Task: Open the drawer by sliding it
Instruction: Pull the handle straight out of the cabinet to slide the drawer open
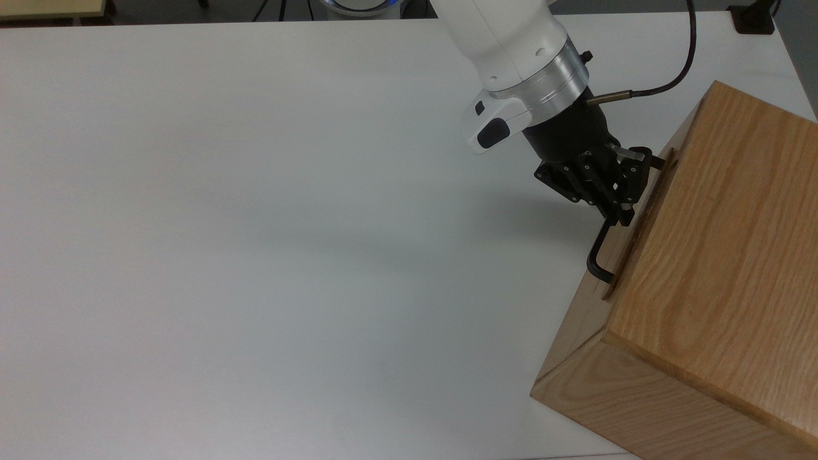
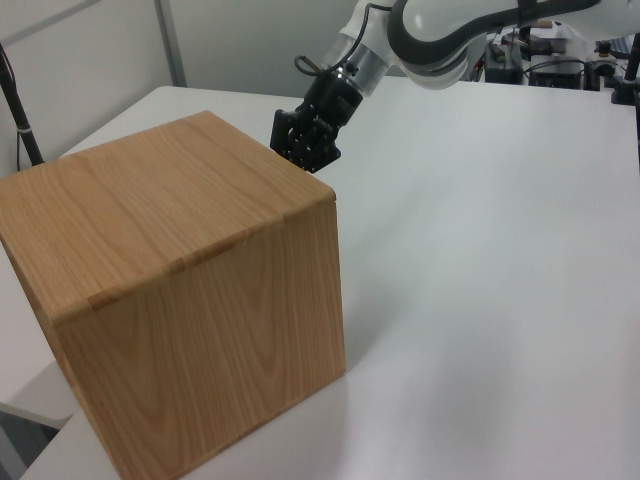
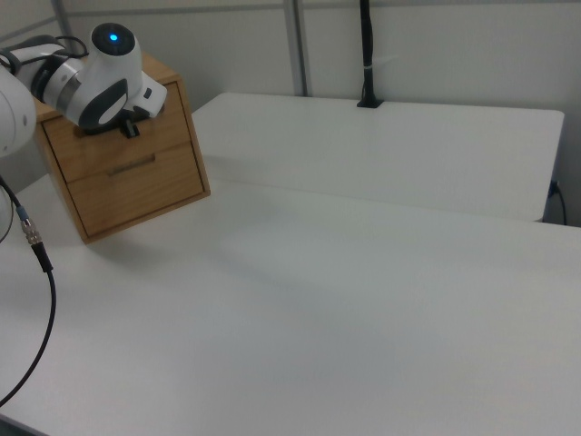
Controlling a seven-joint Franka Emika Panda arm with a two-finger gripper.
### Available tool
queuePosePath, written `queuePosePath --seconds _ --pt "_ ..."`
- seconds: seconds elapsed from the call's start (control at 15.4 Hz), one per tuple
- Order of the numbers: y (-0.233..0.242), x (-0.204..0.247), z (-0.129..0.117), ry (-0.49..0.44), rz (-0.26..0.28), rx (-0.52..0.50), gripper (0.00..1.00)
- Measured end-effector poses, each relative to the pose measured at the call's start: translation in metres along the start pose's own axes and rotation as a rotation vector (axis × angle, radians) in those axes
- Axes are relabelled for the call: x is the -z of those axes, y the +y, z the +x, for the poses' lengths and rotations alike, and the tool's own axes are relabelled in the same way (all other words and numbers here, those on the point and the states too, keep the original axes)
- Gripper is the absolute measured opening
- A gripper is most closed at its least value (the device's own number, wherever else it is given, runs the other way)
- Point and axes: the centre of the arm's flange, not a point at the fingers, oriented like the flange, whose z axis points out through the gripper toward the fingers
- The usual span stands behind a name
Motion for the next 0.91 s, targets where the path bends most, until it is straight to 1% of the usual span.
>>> queuePosePath --seconds 0.19,0.39,0.71,0.91 --pt "0.001 0.002 0.001 -0.003 -0.004 0.0 0.15" --pt "0.006 0.009 0.007 -0.021 -0.019 0.007 0.15" --pt "0.02 0.027 0.022 -0.056 -0.051 0.021 0.15" --pt "0.03 0.04 0.031 -0.07 -0.067 0.047 0.15"
